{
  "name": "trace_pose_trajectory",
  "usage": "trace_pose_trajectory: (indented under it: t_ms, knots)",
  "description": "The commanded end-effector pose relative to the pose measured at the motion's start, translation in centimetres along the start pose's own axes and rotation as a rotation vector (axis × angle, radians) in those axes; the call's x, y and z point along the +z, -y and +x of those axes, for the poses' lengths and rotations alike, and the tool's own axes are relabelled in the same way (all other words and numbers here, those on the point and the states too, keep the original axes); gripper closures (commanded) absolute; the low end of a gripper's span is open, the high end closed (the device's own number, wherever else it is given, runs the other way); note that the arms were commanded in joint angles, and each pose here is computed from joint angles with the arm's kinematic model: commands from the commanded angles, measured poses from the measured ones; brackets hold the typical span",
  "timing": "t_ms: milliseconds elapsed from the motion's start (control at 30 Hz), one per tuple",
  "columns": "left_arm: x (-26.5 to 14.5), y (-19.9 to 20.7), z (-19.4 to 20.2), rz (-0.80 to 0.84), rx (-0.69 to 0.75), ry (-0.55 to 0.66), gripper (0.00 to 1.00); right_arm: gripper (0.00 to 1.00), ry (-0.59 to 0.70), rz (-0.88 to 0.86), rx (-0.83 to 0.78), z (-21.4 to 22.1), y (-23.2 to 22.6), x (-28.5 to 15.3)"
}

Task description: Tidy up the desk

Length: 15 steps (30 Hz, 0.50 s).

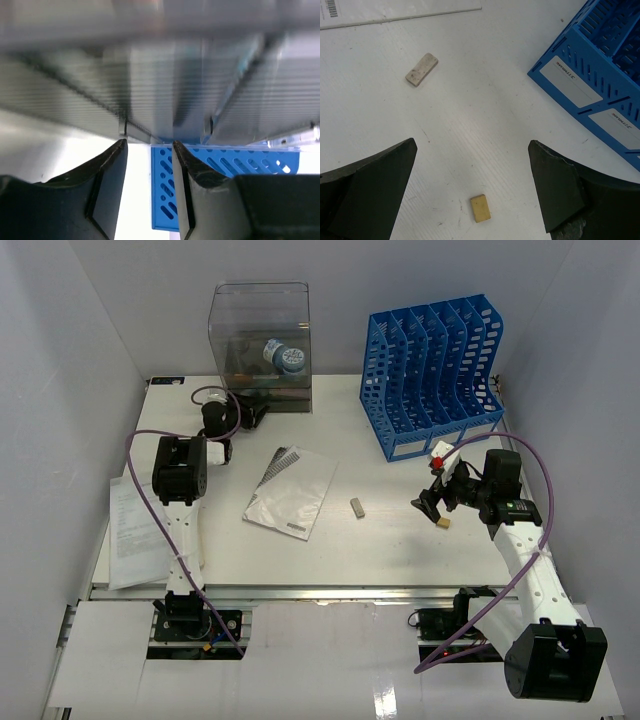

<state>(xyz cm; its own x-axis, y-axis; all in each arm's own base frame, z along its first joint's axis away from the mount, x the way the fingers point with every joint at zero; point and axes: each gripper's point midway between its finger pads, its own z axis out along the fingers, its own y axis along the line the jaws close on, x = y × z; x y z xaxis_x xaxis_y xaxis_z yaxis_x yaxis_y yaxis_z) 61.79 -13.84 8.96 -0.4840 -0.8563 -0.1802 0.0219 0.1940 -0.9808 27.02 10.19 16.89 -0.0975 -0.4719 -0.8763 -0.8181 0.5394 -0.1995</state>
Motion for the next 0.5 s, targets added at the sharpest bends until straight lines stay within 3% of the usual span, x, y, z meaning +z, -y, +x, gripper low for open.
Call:
trace_pose_trajectory:
  t_ms: [0, 100, 367, 467]
  knots:
    - [1.1, -1.2, -0.7, -0.066, -0.018, 0.01, 0.52, 0.01, 0.023, 0.001, -0.03, -0.5, 0.2, 0.0]
    - [1.4, -2.1, -1.1, -0.121, -0.031, 0.025, 0.73, 0.01, 0.022, 0.003, -0.029, -0.5, 0.2, 0.0]
    - [0.9, -2.2, -1.3, -0.128, -0.035, 0.043, 0.97, 0.01, 0.019, 0.002, -0.028, -0.4, 0.2, 0.1]
    - [-0.3, -1.4, -0.5, -0.107, -0.031, 0.027, 1.0, 0.01, 0.018, 0.002, -0.028, -0.4, 0.2, 0.1]
